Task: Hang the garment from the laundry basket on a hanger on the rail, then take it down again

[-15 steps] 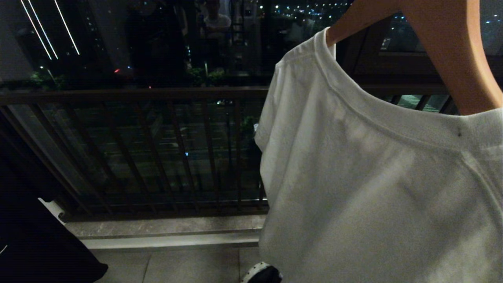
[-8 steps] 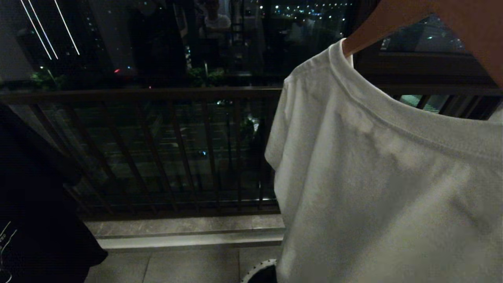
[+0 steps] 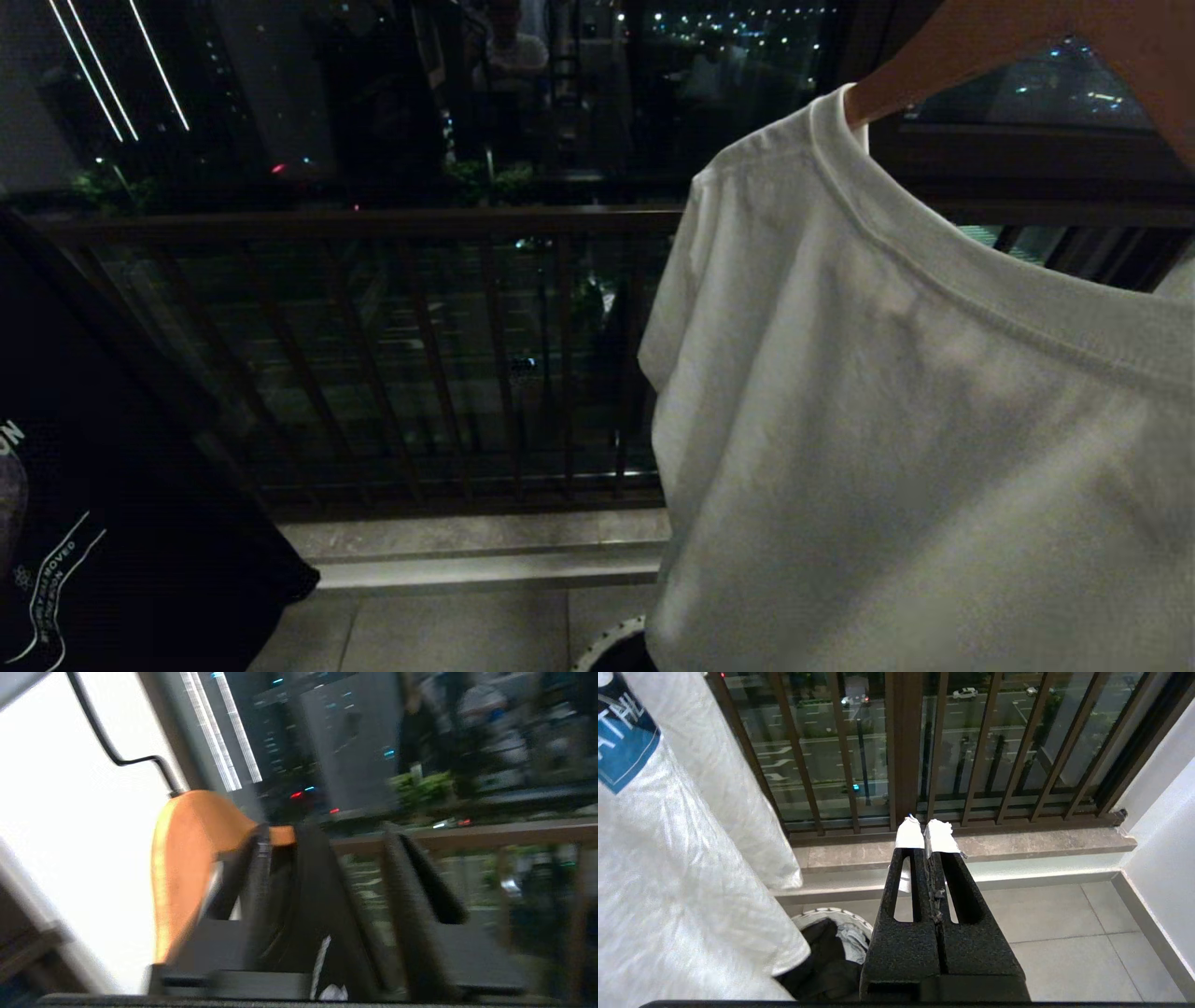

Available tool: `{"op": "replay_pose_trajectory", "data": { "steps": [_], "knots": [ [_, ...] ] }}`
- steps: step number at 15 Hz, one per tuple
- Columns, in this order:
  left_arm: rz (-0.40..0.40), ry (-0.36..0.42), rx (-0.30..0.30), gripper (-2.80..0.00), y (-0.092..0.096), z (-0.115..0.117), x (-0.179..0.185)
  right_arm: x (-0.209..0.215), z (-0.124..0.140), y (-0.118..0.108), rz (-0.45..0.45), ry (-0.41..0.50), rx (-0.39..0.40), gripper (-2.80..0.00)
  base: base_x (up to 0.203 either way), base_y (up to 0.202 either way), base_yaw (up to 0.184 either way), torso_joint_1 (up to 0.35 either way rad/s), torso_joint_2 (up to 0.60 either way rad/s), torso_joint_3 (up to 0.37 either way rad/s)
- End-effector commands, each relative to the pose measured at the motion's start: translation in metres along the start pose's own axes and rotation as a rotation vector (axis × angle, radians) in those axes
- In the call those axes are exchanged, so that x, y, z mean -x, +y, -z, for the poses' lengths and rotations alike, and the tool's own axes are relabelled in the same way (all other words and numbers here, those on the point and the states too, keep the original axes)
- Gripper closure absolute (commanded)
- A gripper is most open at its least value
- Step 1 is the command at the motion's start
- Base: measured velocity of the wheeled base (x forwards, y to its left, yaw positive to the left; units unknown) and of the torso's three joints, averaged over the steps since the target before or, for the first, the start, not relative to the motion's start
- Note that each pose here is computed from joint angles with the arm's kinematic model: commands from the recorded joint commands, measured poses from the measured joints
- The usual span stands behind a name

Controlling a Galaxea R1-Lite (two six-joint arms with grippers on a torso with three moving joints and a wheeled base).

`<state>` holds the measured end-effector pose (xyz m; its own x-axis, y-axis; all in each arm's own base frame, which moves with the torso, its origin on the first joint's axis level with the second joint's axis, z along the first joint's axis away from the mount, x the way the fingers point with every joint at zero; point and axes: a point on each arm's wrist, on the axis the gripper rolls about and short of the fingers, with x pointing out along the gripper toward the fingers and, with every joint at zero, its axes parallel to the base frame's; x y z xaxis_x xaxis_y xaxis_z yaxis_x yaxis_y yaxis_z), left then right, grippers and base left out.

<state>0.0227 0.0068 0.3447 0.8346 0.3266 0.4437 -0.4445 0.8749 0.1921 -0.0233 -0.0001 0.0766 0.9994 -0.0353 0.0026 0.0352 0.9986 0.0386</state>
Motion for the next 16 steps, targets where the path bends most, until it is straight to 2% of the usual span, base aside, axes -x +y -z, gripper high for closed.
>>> {"op": "replay_pose_trajectory", "data": {
  "steps": [1,4,7,9,13,16],
  "knots": [
    [0.04,0.012,0.025,0.0,-0.005,0.005,-0.002,0.0,0.0,0.0,0.0,0.001,0.0,0.0,0.0,0.0,0.0,0.0,0.0,0.0],
    [0.154,0.085,0.113,0.0,-0.005,0.017,0.012,0.0,0.0,0.0,0.0,0.001,0.0,0.0,0.0,0.0,0.0,0.0,0.0,0.0],
    [0.285,0.09,0.201,0.0,0.002,0.027,0.041,0.0,0.0,0.0,0.0,0.0,0.0,0.0,0.0,0.0,0.0,0.0,0.0,0.0],
    [0.325,0.104,0.241,0.0,0.007,0.041,0.064,0.0,0.0,0.0,0.0,0.0,0.0,0.0,0.0,0.0,0.0,0.0,0.0,0.0],
    [0.329,0.13,0.253,0.0,0.006,0.069,0.089,0.0,0.0,0.0,0.0,0.0,0.0,0.0,0.0,0.0,0.0,0.0,0.0,0.0],
    [0.314,0.173,0.232,0.0,0.0,0.094,0.103,0.0,0.0,0.0,0.0,0.001,0.0,0.0,0.0,0.0,0.0,0.0,0.0,0.0]
  ]
}}
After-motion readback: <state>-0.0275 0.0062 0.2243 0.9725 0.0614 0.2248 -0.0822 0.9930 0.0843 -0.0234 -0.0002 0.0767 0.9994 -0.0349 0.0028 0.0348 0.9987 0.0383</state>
